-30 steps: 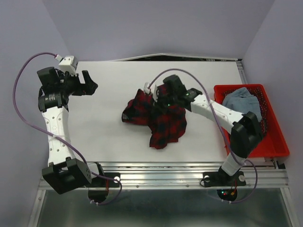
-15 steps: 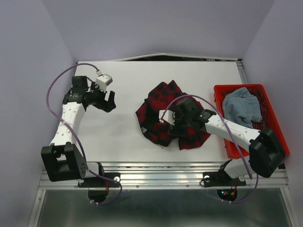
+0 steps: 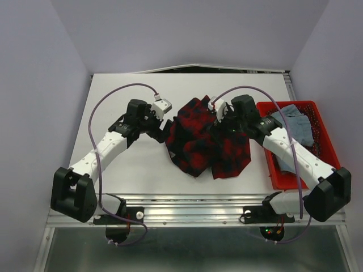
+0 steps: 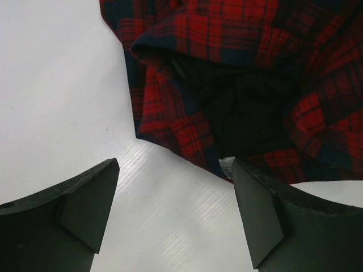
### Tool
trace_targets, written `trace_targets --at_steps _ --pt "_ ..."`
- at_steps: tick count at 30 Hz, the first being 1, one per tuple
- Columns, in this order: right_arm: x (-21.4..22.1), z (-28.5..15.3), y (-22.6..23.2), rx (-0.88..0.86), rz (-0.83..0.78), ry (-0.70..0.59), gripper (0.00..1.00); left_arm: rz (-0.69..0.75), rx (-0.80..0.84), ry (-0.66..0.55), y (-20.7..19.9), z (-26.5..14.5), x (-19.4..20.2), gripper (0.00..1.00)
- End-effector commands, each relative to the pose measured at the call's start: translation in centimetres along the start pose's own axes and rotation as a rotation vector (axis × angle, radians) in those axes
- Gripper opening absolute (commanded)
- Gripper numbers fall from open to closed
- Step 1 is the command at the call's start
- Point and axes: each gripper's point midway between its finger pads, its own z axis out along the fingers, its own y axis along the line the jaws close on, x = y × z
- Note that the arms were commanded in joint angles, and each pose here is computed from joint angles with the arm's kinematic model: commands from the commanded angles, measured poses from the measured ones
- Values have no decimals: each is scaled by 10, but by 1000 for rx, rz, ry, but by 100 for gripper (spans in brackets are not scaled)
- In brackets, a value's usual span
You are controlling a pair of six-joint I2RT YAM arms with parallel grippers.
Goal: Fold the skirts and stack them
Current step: Move the skirt to the center of the board
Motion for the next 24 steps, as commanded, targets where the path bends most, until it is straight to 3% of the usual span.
trace_targets --at_steps 1,5,9,13,16,17,19,20,23,24 --pt "27 2 16 -64 202 64 97 -52 -71 -41 -4 21 -11 93" --pt "59 14 10 -8 272 153 92 -74 -62 -5 -16 43 -5 92" --pt "82 24 -7 80 240 226 82 -73 -57 14 -24 59 -4 92" --pt "90 37 -18 119 222 248 72 -79 -157 57 -10 75 5 87" --pt "99 49 -36 181 169 280 60 -74 -239 84 7 79 9 72" --pt "111 57 -44 214 153 323 56 -71 -297 87 19 75 9 61" --pt "104 69 -63 272 111 301 52 -79 -317 84 26 70 9 48" --pt "101 75 -70 290 105 298 51 -80 -326 73 30 64 5 36" --pt "77 98 -103 358 92 263 45 -72 -349 77 39 47 7 13" --pt "76 111 -111 368 82 270 44 -70 -363 94 41 42 15 0"
